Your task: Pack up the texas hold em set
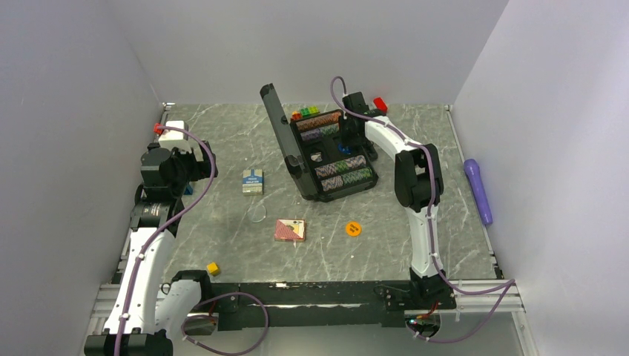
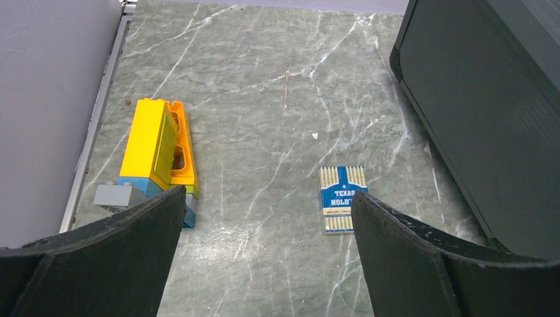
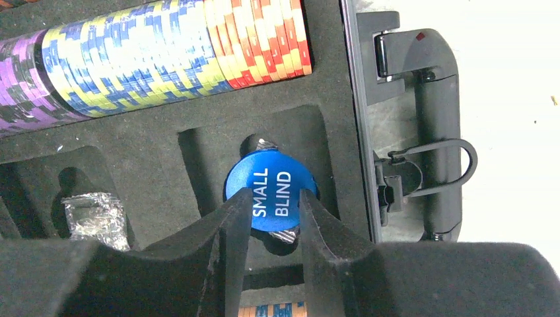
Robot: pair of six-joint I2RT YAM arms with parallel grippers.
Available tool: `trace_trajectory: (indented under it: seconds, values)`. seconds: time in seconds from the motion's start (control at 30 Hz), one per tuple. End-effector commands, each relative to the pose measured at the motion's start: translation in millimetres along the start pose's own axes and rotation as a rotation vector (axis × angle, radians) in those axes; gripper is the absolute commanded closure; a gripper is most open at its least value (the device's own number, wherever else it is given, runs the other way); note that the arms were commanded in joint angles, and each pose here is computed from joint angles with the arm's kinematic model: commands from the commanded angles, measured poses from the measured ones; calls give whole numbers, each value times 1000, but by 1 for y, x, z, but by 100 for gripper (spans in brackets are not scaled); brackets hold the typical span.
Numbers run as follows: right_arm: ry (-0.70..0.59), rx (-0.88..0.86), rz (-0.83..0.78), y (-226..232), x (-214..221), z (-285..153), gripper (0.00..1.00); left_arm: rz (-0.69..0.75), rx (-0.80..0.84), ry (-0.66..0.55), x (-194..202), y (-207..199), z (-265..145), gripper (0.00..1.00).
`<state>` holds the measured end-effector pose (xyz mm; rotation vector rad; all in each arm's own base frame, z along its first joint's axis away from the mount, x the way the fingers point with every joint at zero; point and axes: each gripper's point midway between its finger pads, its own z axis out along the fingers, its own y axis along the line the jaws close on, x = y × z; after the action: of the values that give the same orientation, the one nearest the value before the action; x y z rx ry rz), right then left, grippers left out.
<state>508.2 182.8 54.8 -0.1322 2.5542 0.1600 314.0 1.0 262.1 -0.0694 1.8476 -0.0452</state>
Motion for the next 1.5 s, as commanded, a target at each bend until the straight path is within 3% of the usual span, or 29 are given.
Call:
trace_trajectory:
  seconds: [0.0, 0.33, 0.57, 0.77, 1.03, 1.47]
  values:
    - [10, 12, -13, -3, 3, 12, 64, 3, 16, -57, -17, -3, -1, 1]
    - [-87, -1, -43, 2, -33, -34, 52, 3, 15, -58, -17, -3, -1, 1]
    - [-287, -63, -118, 13, -78, -99, 39, 5, 9, -58, -17, -1, -1, 1]
    - [-386, -37, -116, 5, -81, -152, 33, 7, 2, -55, -16, 0, 0, 1]
    - [-328, -55, -44, -9, 8, -178, 30, 7, 1, -52, -15, 0, 0, 1]
    - [-34, -32, -50, 3, 190, -174, 31, 9, 3, -55, -15, 0, -2, 1]
